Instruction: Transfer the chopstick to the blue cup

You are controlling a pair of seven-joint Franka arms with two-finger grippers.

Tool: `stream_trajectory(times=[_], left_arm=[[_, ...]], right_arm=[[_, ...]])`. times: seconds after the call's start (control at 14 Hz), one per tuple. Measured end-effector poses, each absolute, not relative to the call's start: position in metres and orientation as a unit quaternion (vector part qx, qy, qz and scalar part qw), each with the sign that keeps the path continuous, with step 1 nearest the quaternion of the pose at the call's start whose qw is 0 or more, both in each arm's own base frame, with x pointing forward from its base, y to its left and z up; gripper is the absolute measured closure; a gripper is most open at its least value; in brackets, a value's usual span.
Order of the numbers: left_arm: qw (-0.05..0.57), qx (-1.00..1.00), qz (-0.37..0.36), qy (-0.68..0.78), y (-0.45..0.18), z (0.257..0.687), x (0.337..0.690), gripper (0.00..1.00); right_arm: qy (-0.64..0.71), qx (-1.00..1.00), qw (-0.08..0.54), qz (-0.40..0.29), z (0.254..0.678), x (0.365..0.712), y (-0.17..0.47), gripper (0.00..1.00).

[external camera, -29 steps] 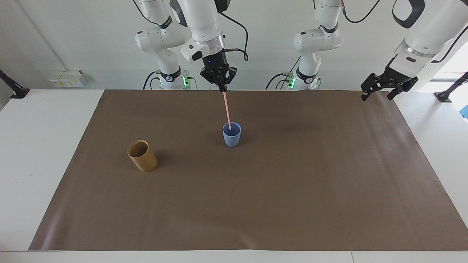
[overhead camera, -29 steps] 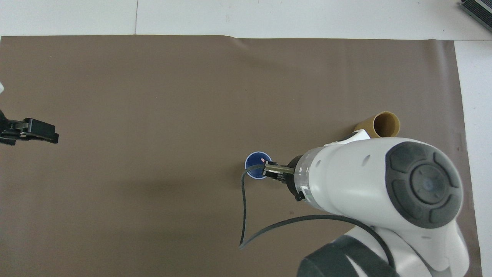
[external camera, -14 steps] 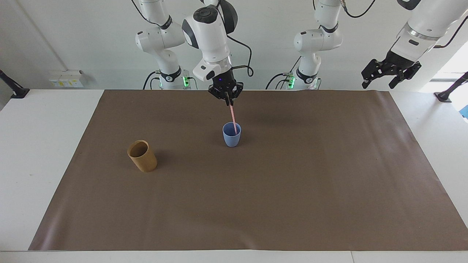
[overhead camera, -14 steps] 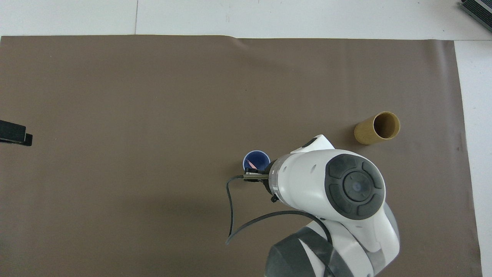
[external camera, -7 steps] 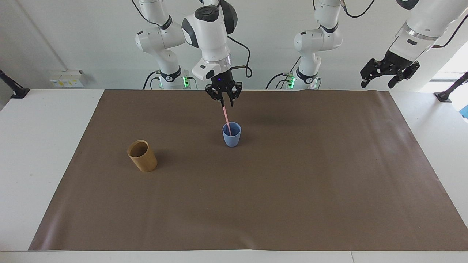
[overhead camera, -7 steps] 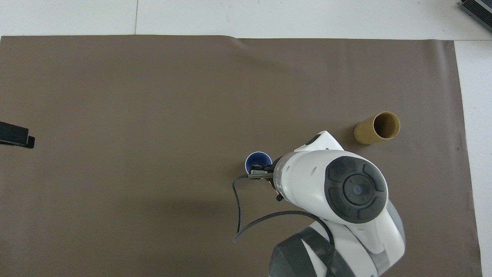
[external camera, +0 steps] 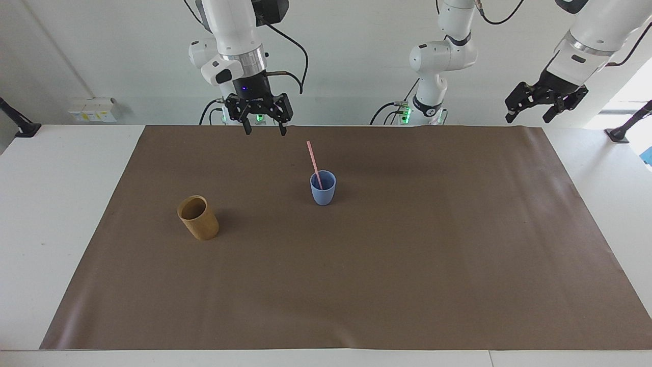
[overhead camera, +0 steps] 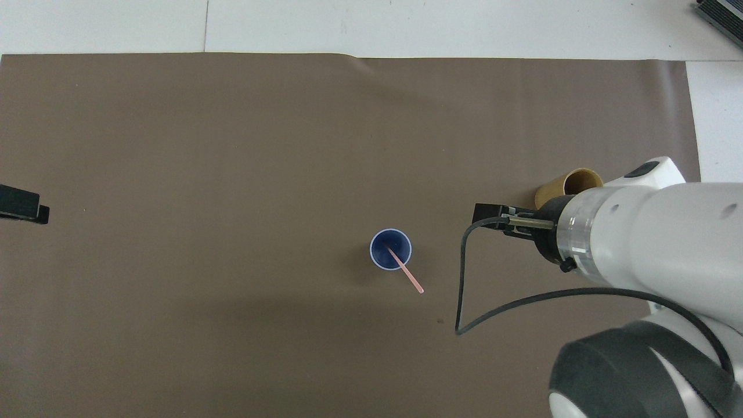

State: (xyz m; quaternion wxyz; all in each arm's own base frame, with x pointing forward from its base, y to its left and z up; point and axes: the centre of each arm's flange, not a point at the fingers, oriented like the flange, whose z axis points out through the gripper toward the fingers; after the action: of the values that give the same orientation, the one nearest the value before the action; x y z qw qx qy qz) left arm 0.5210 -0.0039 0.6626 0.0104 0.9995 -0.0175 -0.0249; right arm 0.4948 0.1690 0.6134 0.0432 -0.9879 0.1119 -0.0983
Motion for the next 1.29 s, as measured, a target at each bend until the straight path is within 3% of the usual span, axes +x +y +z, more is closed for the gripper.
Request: stream_trajectory(times=[0.21, 0.64, 1.29], left_arm=[[0.010, 0.999, -0.025, -0.017, -0.004, 0.663, 0.521, 0.00], [0.010, 0.999, -0.025, -0.017, -0.004, 0.663, 0.521, 0.00], [0.010, 0.999, -0.025, -0.017, -0.004, 0.663, 0.521, 0.00]], right_arm=[[0.134, -0.986, 0.014, -0.102, 0.626, 0.512, 0.134, 0.00], [0.118, -0.992, -0.008, -0.036, 0.638, 0.552, 0.078, 0.00], [0.084, -0.996, -0.015, -0.015, 0.624, 0.550, 0.056, 0.00]])
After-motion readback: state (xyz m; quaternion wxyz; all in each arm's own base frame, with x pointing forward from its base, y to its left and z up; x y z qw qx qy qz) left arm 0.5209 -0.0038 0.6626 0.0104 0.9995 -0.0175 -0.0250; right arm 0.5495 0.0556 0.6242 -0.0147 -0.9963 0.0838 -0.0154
